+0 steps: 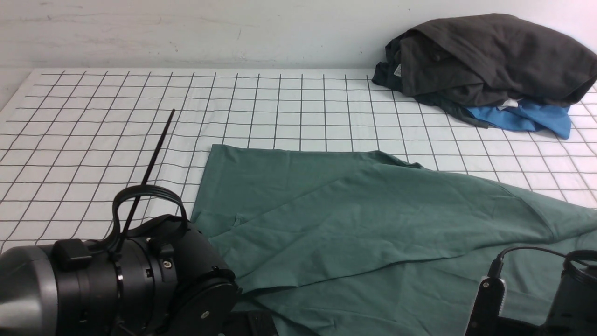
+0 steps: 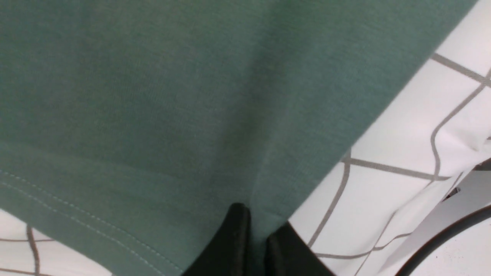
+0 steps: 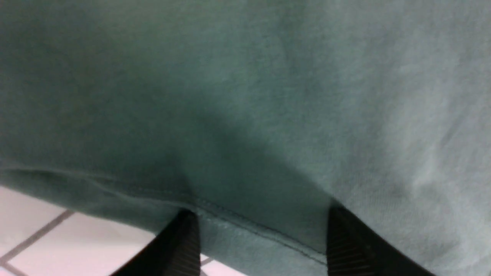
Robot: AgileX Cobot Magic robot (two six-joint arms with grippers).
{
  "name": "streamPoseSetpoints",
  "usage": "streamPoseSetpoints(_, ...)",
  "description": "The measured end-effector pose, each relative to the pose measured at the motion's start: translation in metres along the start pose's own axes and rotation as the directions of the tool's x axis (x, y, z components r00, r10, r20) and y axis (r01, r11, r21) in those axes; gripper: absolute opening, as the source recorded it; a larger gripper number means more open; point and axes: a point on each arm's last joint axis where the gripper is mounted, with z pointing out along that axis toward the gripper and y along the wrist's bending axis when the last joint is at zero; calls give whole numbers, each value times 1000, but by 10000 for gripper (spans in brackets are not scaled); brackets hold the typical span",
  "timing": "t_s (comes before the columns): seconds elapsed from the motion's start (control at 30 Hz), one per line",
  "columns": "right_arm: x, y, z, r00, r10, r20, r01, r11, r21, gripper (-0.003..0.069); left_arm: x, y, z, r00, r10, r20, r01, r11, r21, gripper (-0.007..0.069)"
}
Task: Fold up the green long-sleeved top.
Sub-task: Use both arms simultaneously to clamp the lower edge of the clothing fabric
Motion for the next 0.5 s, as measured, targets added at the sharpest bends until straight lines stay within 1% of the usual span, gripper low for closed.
streamPoseSetpoints(0.03,0,0,0,1000,-2,-1,2,1000,-2,404,0,0,0,1000,0,0,0,1000,0,2)
streamPoseSetpoints(0.07,0,0,0,1000,-9,-1,9,1000,-6,379,0,0,0,1000,0,0,0,1000,0,2)
streamPoseSetpoints(0.17,0,2,1,1000,-17,-2,17,1000,-20,213,0,0,0,1000,-3,2,3,1000,5,2)
streamPoseSetpoints(0.23,-1,2,1,1000,-18,-3,18,1000,-21,160,0,0,0,1000,-3,3,3,1000,5,2)
streamPoseSetpoints(0.3,-1,2,1,1000,-19,-2,19,1000,-20,43,0,-1,0,1000,-4,5,4,1000,7,2)
streamPoseSetpoints(0.37,0,1,-1,1000,-21,12,21,1000,-11,15,0,-1,0,1000,-5,6,5,1000,9,2)
streamPoseSetpoints(0.5,3,-1,-9,997,-43,61,41,999,29,2,0,-1,0,1000,-6,6,6,1000,10,2)
